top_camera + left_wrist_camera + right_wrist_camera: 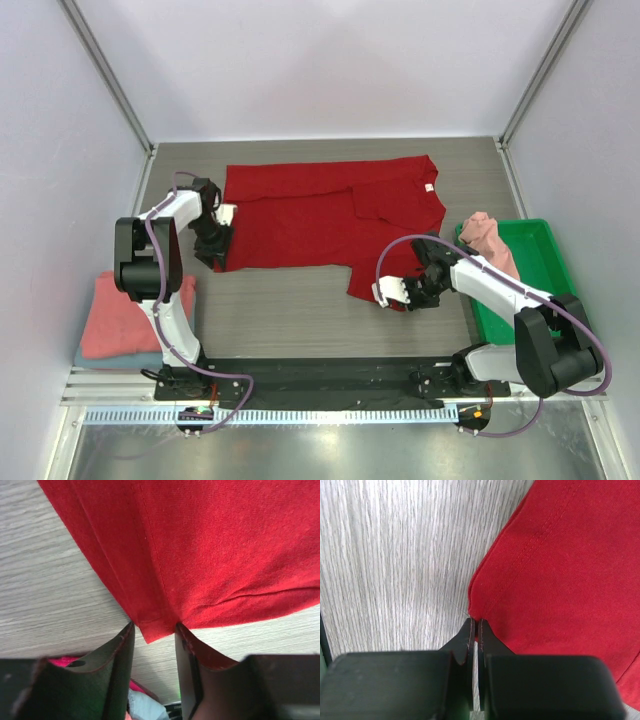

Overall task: Fold and stack the t-shirts
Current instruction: Fold the tshirt

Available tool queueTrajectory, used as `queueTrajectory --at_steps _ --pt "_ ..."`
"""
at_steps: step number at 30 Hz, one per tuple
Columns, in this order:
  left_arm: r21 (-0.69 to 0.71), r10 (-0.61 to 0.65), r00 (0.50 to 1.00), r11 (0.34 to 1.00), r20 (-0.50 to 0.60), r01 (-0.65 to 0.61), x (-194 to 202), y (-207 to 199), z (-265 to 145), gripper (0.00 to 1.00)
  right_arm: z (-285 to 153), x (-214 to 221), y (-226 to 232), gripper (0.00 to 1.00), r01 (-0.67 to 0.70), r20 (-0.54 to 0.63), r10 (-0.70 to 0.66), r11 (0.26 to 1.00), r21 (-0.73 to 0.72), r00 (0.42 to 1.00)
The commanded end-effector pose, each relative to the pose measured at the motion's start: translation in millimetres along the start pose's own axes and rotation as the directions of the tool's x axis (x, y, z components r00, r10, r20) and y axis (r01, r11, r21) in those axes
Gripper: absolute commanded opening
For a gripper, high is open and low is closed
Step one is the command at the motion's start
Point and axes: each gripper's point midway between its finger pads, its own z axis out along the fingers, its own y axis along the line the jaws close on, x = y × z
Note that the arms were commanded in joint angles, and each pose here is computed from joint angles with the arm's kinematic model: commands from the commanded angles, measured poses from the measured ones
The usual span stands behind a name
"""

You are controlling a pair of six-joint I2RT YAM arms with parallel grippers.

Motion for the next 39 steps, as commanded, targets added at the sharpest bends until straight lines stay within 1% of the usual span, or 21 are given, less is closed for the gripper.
queueTrajectory --at_steps 1,4,5,7,8,10,13,14,15,19,22,25,26,28,29,32,35,36,39 --pt "0.008 0.016 1.0 1.0 -0.004 -0.016 -2 2 4 0.38 -6 -5 -14 0.01 0.006 -0.001 -0.006 0.999 0.042 1.0" --pt "0.028 0.021 0.999 0.999 -0.024 -0.021 2 -1 5 0.27 -5 -4 -12 0.01 0.001 -0.001 0.0 0.999 0.036 1.0" --pt "0.033 0.022 0.999 0.999 -0.028 -0.021 3 -2 4 0.18 -4 -4 -11 0.01 -0.012 0.001 0.012 0.999 0.035 1.0" --pt "0.04 0.031 0.999 0.999 -0.032 -0.03 4 -3 2 0.08 -5 -5 -13 0.01 -0.024 0.002 0.024 0.999 0.045 1.0" --pt "0.043 0.034 0.999 0.999 -0.03 -0.033 4 -4 0 0.0 -8 -6 -17 0.01 -0.044 0.005 0.044 0.997 0.061 0.999" --pt "0.042 0.036 0.999 0.998 -0.021 -0.036 1 -4 -5 0.0 -13 -10 -24 0.01 -0.069 0.013 0.068 0.994 0.09 0.998" --pt "0.04 0.043 0.999 0.998 0.016 -0.044 -13 -4 -19 0.0 -35 -23 -48 0.01 -0.109 0.053 0.1 0.976 0.187 0.994" --pt "0.04 0.042 0.999 0.998 0.026 -0.043 -17 -4 -23 0.0 -49 -30 -62 0.01 -0.112 0.073 0.097 0.963 0.244 0.993" --pt "0.041 0.045 0.998 0.998 0.048 -0.047 -25 -4 -32 0.0 -57 -35 -69 0.01 -0.148 0.091 0.128 0.952 0.269 0.988" --pt "0.046 0.063 0.993 0.997 0.097 -0.068 -43 -5 -53 0.0 -94 -47 -100 0.01 -0.206 0.132 0.168 0.902 0.379 0.977" --pt "0.046 0.073 0.989 0.996 0.131 -0.08 -55 -6 -66 0.0 -127 -53 -133 0.01 -0.231 0.155 0.177 0.843 0.486 0.972" --pt "0.055 0.075 0.984 0.995 0.16 -0.084 -67 -7 -74 0.0 -144 -48 -155 0.01 -0.271 0.174 0.21 0.798 0.538 0.962" --pt "0.057 0.074 0.983 0.995 0.166 -0.084 -71 -7 -75 0.0 -158 -53 -169 0.01 -0.289 0.198 0.213 0.769 0.57 0.957" --pt "0.052 0.075 0.98 0.995 0.184 -0.085 -80 -6 -81 0.0 -166 -45 -186 0.01 -0.322 0.212 0.242 0.74 0.59 0.947" --pt "0.05 0.074 0.979 0.995 0.191 -0.085 -84 -5 -83 0.0 -180 -49 -200 0.01 -0.334 0.238 0.236 0.707 0.623 0.942" --pt "0.039 0.075 0.969 0.996 0.237 -0.086 -102 -4 -96 0.0 -198 -41 -226 0.01 -0.354 0.256 0.245 0.658 0.665 0.935" --pt "0.032 0.071 0.966 0.996 0.248 -0.081 -112 -1 -99 0.0 -210 -34 -246 0.01 -0.364 0.264 0.25 0.623 0.693 0.931" --pt "0.024 0.047 0.961 0.998 0.272 -0.055 -117 12 -107 0.0 -213 -33 -251 0.01 -0.365 0.267 0.249 0.613 0.7 0.931" --pt "0.016 0.035 0.954 0.999 0.299 -0.041 -129 18 -112 0.0 -221 -27 -267 0.01 -0.375 0.276 0.256 0.583 0.721 0.927"
